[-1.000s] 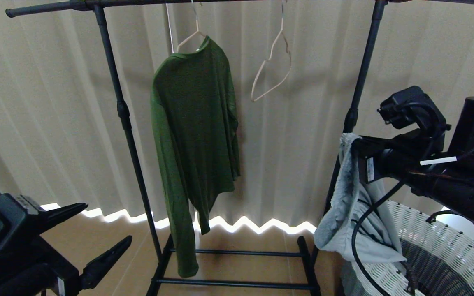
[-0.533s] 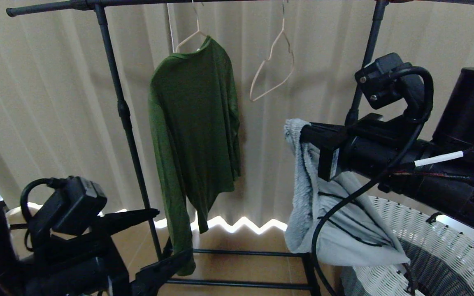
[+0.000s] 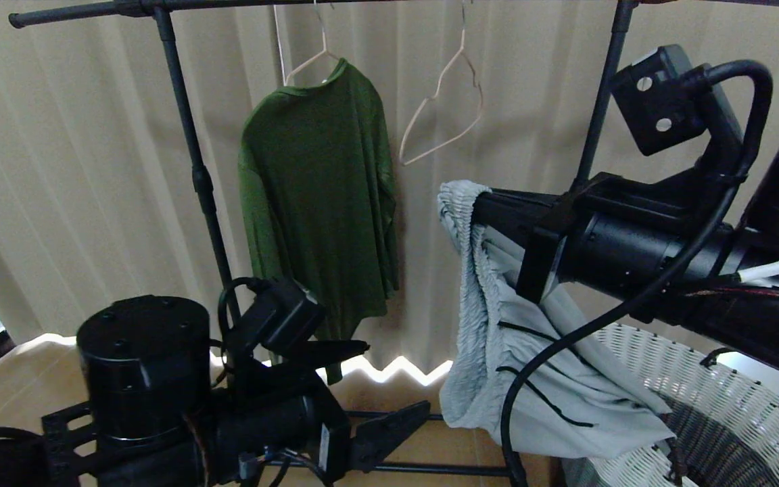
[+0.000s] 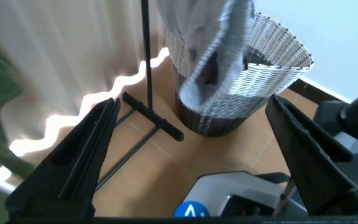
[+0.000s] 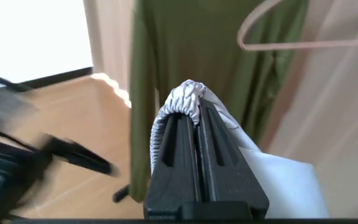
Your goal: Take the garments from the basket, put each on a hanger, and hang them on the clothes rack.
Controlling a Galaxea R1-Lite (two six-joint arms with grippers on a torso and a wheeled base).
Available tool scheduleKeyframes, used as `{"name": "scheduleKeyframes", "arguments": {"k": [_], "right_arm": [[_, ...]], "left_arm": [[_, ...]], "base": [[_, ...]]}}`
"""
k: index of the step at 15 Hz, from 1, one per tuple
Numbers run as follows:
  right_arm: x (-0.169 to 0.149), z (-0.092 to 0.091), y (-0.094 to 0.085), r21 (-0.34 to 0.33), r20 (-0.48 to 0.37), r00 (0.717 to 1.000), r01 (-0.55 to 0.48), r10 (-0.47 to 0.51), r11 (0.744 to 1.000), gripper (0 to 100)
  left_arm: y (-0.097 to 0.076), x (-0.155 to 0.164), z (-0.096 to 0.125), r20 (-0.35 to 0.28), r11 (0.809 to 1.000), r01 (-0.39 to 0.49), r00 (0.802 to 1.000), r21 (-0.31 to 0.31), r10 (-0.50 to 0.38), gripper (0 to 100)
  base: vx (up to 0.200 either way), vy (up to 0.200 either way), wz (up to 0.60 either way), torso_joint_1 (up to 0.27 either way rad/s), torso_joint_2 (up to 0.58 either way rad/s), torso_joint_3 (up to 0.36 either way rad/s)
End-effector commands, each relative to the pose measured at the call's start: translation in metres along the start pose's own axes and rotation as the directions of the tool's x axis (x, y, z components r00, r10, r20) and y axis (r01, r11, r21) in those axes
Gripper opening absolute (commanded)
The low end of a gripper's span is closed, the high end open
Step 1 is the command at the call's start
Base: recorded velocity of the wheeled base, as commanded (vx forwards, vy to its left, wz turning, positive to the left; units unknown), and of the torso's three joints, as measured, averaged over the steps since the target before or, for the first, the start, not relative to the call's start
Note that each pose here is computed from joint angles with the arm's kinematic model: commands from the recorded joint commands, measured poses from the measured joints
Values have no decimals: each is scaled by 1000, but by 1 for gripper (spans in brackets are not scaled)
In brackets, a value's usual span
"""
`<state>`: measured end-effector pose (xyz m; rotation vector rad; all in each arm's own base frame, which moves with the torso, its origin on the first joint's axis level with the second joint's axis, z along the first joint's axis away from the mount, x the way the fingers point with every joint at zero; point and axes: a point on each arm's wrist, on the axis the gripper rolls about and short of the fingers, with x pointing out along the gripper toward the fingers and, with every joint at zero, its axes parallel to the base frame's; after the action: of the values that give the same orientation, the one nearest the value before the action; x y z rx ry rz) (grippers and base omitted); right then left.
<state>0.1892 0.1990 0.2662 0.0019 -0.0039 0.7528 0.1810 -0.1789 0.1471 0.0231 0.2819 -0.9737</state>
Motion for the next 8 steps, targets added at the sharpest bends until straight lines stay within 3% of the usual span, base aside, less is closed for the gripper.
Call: {"name": "scheduleKeyframes", "arguments": {"k": [1, 4, 8], "right_arm": [[-6, 6, 4, 3, 22, 1000, -16, 16, 1000, 0], [-16, 15, 15, 25, 55, 997, -63, 62, 998, 0], [-23, 22, 15, 27, 83, 994, -67, 64, 997, 0]], "left_arm": [[4, 31, -13, -50, 1000, 7, 999, -9, -8, 100], [14, 59, -10, -17, 997, -30, 999, -70, 29, 100], [25, 82, -25, -64, 992, -92, 994, -87, 87, 100]], "base": [[0, 0, 0, 0, 0, 0], [0, 0, 0, 0, 0, 0], [0, 0, 0, 0, 0, 0]]}}
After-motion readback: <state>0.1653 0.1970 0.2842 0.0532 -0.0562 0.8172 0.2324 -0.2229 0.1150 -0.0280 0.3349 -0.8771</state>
